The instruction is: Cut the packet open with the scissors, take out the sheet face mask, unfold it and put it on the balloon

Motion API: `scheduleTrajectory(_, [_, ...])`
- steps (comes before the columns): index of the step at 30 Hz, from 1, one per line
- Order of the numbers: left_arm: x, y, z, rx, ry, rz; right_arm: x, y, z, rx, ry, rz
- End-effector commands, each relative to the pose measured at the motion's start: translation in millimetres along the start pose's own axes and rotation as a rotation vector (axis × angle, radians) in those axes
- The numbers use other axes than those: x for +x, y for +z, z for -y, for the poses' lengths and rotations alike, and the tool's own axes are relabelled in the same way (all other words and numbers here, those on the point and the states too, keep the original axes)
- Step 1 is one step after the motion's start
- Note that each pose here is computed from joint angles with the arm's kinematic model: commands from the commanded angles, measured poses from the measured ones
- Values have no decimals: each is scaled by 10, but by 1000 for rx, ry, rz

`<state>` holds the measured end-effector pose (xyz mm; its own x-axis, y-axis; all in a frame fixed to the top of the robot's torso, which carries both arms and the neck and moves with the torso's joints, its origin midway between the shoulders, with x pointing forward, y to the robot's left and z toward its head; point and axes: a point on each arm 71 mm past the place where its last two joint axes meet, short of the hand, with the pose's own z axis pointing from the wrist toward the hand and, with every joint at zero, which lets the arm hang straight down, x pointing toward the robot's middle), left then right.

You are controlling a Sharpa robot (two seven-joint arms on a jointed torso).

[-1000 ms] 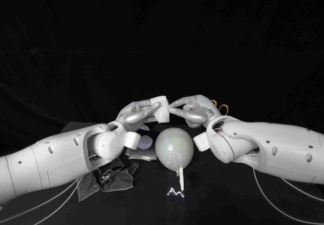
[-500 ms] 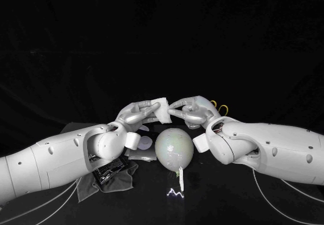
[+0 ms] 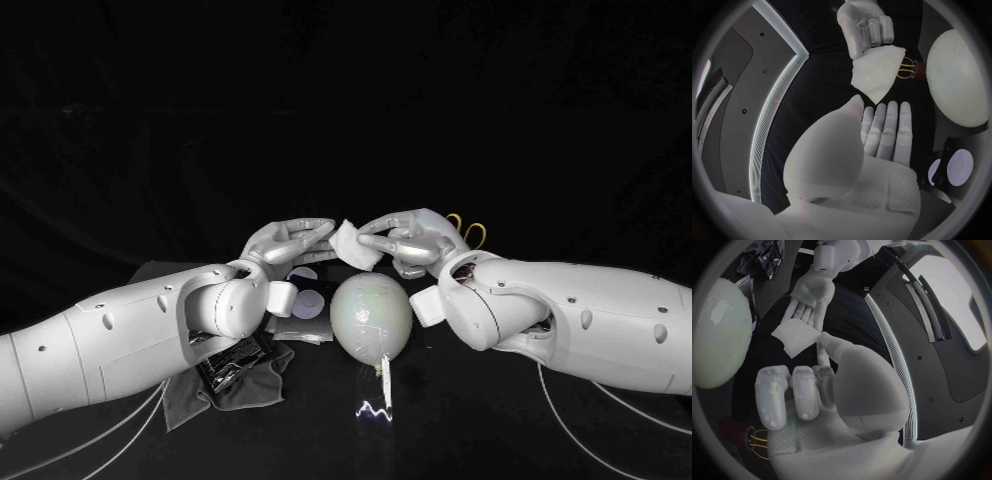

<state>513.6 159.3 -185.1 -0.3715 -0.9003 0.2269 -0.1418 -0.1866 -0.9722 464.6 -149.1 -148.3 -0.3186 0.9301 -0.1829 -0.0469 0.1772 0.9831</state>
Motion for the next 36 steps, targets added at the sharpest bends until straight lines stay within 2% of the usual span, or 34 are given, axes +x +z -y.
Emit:
scheduleTrajectory(1, [-21, 5, -3, -21, 28, 39, 4, 2, 35, 51, 57, -4])
scheduleTrajectory(4, [-57, -6, 5, -17, 34, 56, -12, 6, 51, 68, 69, 6])
scheduleTrajectory(8, [-157, -39, 32, 0, 48, 99, -36, 8, 68, 84, 75, 23])
scheduleTrajectory(13, [-310, -136, 88, 29, 103, 143, -74, 12, 83, 95, 74, 48])
scheduleTrajectory(16, [-384, -225, 120, 36, 142, 140, -99, 13, 92, 101, 72, 62])
scheduleTrajectory(19, [-399, -303, 129, 23, 170, 105, -127, 13, 101, 106, 70, 76])
scheduleTrajectory(23, [-339, -381, 119, -7, 188, 34, -142, 14, 108, 112, 66, 86])
scheduleTrajectory(28, [-175, -434, 85, -42, 184, -52, -139, 18, 112, 119, 60, 90])
scheduleTrajectory(31, [-79, -430, 62, -57, 162, -74, -127, 16, 110, 120, 57, 85])
scheduleTrajectory(36, [32, -385, 31, -70, 140, -76, -95, 8, 102, 119, 52, 72])
